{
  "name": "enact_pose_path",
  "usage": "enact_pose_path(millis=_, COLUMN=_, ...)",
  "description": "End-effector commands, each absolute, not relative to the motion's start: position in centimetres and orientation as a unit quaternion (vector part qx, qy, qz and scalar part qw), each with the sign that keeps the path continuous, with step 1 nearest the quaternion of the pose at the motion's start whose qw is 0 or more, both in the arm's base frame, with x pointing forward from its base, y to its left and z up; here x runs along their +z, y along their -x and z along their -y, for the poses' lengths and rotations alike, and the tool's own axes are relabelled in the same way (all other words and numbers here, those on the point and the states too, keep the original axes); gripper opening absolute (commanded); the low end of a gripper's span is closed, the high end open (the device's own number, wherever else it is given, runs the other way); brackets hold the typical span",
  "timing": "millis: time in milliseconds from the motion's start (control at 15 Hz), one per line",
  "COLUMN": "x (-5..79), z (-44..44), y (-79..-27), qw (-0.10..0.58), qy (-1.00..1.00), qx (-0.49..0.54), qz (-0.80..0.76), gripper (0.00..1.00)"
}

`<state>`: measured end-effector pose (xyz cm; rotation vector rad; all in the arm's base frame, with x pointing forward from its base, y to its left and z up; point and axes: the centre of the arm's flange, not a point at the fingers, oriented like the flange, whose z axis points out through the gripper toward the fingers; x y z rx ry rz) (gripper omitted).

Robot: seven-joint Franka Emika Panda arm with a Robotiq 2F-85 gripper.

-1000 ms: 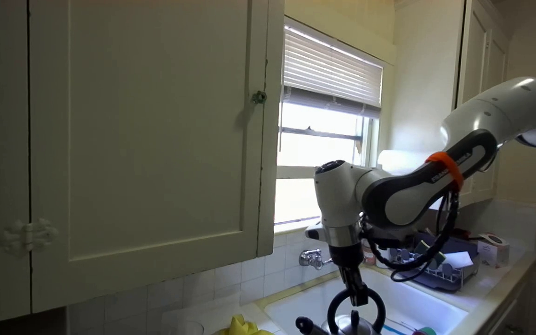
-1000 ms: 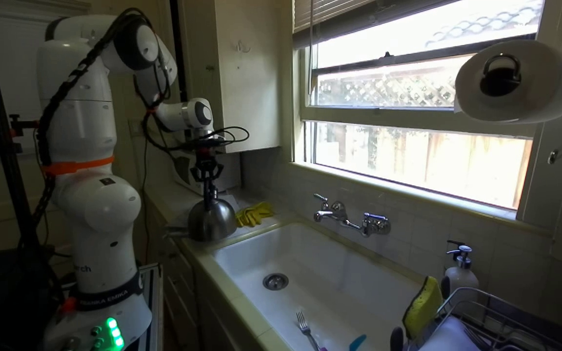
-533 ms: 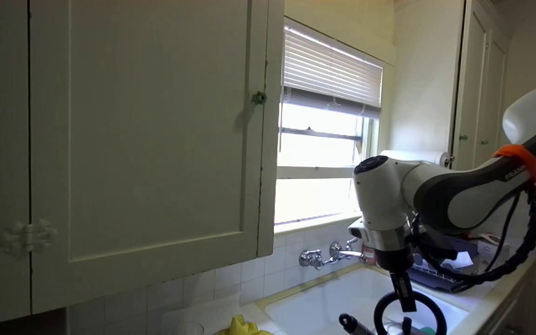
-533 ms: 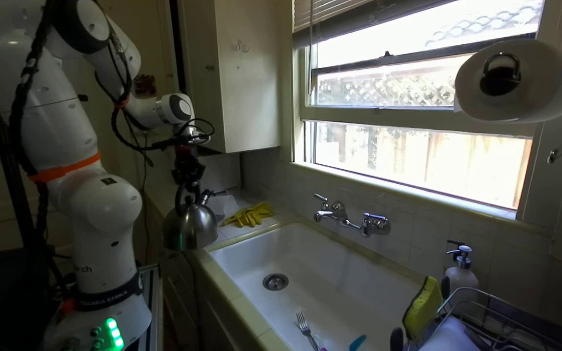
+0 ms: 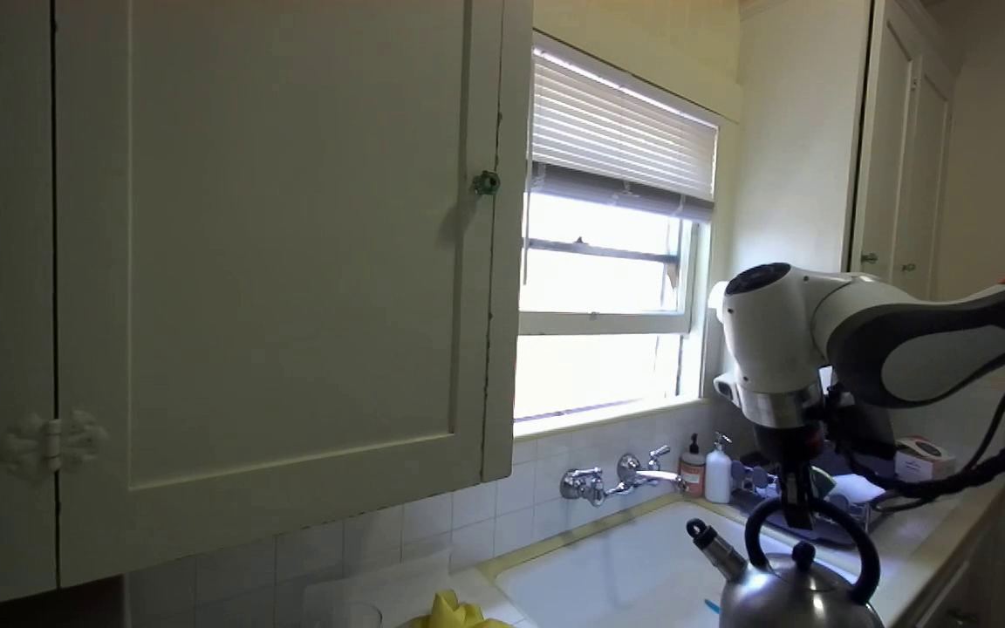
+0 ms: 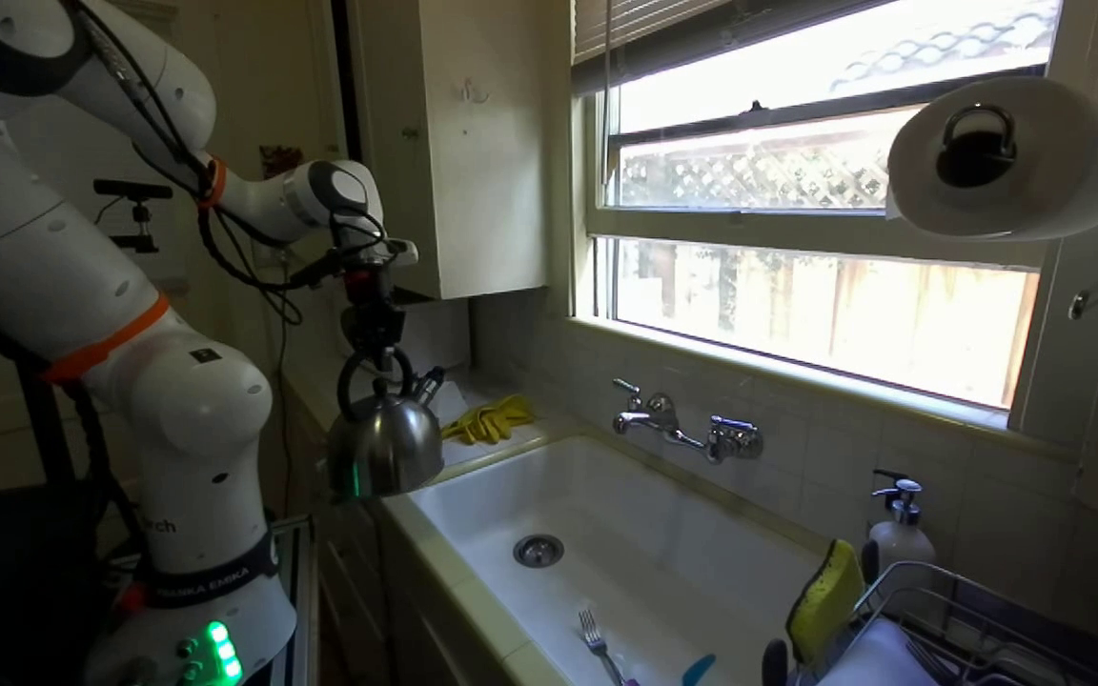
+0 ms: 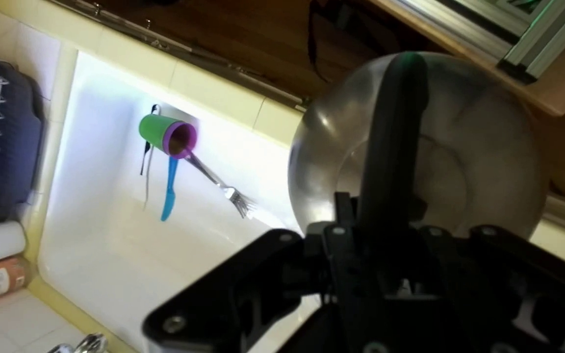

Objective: Put the teapot in the sink

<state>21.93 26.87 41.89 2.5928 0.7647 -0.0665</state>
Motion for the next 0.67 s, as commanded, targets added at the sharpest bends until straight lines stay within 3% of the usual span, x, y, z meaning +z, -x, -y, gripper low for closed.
enact_pose_path(millis=0, x=42.3, z=-26.4, y=-22.3, qw=0.215, qy=-0.938, qx=-0.021, qz=-0.272, gripper=0.08)
enact_pose_path(millis=200, x=41.6, z=-26.6, y=-22.3, qw=0.219, qy=-0.936, qx=-0.029, qz=-0.276, gripper=0.08)
enact_pose_path(millis=267, x=41.4, z=-26.7, y=-22.2, qw=0.220, qy=-0.935, qx=-0.031, qz=-0.277, gripper=0.02)
enact_pose_path(millis=600, x=43.1, z=-22.4, y=-24.3, qw=0.188, qy=-0.971, qx=-0.008, qz=-0.146, gripper=0.02)
